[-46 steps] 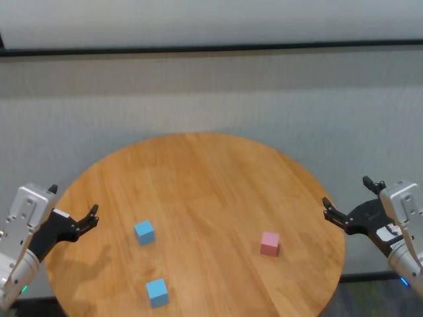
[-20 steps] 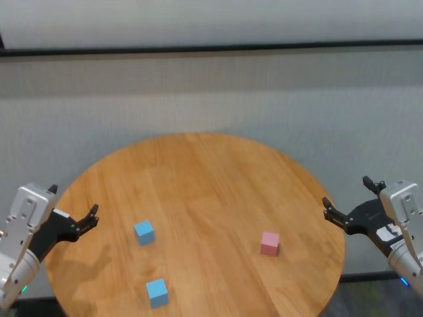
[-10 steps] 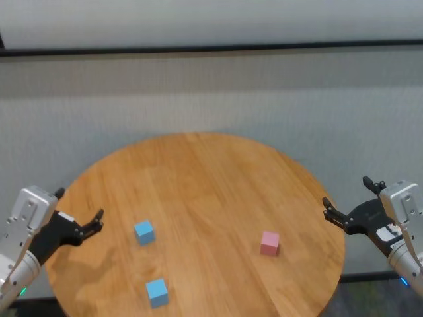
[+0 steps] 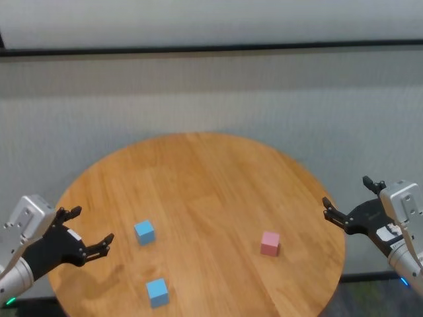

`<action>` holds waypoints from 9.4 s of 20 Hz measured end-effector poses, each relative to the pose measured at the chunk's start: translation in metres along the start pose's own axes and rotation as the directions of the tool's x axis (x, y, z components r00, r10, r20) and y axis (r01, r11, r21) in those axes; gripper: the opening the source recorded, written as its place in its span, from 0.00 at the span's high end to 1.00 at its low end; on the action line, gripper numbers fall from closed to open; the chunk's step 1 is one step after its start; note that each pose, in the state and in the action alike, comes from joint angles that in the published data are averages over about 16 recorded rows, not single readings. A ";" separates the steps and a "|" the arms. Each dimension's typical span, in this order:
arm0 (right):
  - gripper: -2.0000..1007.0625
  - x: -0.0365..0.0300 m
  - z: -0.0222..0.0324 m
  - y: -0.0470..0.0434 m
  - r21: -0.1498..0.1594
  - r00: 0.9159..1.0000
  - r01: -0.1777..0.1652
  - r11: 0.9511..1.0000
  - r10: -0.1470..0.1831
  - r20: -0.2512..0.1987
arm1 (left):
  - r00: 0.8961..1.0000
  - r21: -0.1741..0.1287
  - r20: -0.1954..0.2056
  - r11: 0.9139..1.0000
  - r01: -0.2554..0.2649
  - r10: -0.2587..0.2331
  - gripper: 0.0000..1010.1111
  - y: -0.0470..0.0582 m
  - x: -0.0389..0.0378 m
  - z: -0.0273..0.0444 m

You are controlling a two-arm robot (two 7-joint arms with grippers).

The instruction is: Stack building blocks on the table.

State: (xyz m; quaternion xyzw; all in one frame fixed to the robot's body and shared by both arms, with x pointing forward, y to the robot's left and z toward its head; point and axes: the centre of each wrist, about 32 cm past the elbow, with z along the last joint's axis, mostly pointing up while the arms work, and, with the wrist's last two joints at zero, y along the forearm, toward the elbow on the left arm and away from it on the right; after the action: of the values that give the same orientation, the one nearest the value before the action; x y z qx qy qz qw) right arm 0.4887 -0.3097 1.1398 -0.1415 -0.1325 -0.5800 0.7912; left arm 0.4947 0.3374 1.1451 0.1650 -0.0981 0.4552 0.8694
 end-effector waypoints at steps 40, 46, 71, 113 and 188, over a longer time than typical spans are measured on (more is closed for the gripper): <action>0.00 0.0000 0.0000 0.0000 0.000 1.000 0.000 1.000 0.000 0.000 | 0.872 -0.012 -0.014 0.872 0.489 -0.489 0.01 -0.016 -0.0116 -0.0045; 0.00 0.0000 0.0000 0.0000 0.000 1.000 0.000 1.000 0.000 0.000 | 0.864 0.001 -0.016 0.864 0.503 -0.503 0.01 -0.022 -0.0146 -0.0075; 0.00 0.0000 0.0000 0.0000 0.000 1.000 0.000 1.000 0.000 0.000 | 0.860 0.031 -0.046 0.860 0.509 -0.508 0.01 -0.042 -0.0150 -0.0190; 0.00 0.0000 0.0000 0.0000 0.000 1.000 0.000 1.000 0.000 0.000 | 0.867 0.070 -0.050 0.864 0.498 -0.496 0.50 -0.046 -0.0148 -0.0152; 0.00 0.0000 0.0000 0.0000 0.000 1.000 0.000 1.000 0.000 0.000 | 0.957 0.105 -0.097 0.953 0.283 -0.274 0.58 -0.186 -0.0393 0.0353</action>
State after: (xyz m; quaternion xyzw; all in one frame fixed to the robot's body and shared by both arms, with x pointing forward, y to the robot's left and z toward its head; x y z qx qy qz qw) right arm 0.4887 -0.3097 1.1398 -0.1415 -0.1325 -0.5800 0.7912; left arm 0.6247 0.1956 1.1285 0.2093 -0.0113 0.3394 0.9170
